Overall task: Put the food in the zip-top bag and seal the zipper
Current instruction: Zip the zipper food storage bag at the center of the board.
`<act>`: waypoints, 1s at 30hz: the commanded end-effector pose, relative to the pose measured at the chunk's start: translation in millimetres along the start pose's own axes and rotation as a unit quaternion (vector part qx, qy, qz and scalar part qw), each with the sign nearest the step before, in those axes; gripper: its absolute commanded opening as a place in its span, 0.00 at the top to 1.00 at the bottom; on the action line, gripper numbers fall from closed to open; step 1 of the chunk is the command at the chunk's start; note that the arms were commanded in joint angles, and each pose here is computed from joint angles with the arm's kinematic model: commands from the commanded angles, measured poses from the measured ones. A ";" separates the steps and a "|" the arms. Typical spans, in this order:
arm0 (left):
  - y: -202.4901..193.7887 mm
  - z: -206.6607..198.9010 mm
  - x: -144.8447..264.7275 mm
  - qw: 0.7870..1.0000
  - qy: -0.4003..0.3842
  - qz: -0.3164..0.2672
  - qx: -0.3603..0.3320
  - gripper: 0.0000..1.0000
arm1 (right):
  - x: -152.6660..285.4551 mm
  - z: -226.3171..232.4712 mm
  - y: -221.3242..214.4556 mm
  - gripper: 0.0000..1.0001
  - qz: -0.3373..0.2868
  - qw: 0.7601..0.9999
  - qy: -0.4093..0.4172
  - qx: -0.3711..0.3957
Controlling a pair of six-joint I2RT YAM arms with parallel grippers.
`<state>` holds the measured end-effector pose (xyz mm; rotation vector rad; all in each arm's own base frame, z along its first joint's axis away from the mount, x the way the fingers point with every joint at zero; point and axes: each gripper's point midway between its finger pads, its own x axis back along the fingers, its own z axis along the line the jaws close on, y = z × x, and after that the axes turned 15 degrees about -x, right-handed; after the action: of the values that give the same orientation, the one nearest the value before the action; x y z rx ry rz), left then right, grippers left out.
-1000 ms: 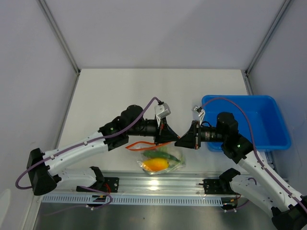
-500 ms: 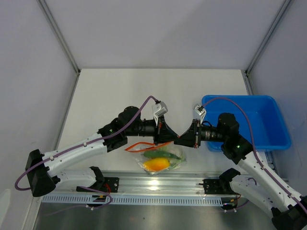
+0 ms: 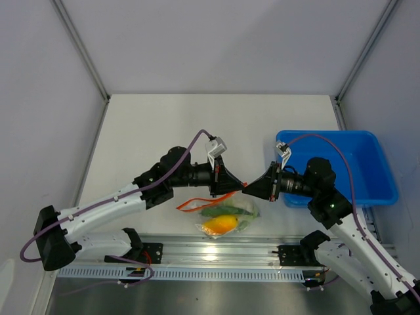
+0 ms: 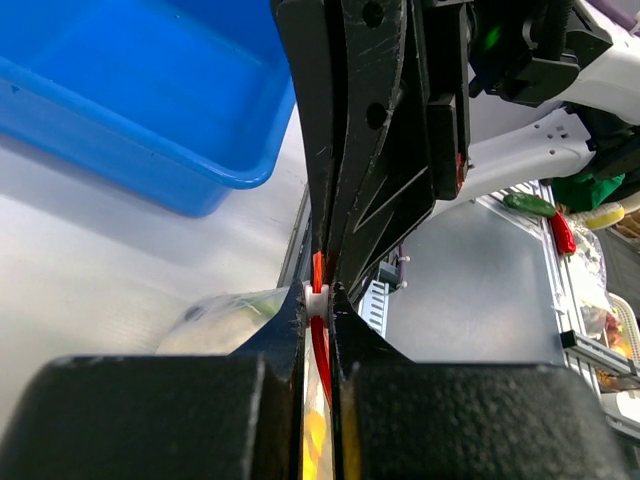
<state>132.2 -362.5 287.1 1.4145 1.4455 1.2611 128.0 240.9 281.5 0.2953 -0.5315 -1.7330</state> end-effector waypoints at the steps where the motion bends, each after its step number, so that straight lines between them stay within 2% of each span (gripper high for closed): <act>1: -19.8 2.5 8.1 0.999 0.012 0.031 0.019 0.99 | 5.0 24.6 18.9 1.00 -0.045 0.998 0.032 0.037; 5: -12.0 0.4 9.7 1.000 0.006 0.025 0.013 0.99 | 4.2 16.9 3.5 1.00 0.009 0.999 0.024 0.046; 9: -11.1 -2.4 11.8 0.999 -0.007 0.044 0.012 0.99 | 6.3 6.4 -7.2 1.00 0.045 0.997 0.006 0.068; 12: -14.4 -2.6 13.3 0.999 -0.009 0.052 0.012 0.99 | 9.1 -0.6 1.2 1.00 0.019 0.996 -0.024 0.080; 18: -29.1 -1.4 17.5 0.998 -0.007 0.056 0.020 0.99 | 7.5 -4.4 8.0 1.00 -0.002 0.997 -0.029 0.066; 28: -24.1 -5.8 25.8 0.998 -0.016 0.052 0.012 0.99 | 11.7 3.3 2.3 1.00 0.007 0.997 -0.011 0.080; 30: -21.9 -7.1 27.4 0.999 -0.019 0.049 0.011 1.00 | 10.8 4.7 -3.5 1.00 0.026 0.997 0.000 0.078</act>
<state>122.3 -343.1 264.4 1.5357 1.4203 1.2877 122.8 231.9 265.9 0.2920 -0.6497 -1.6643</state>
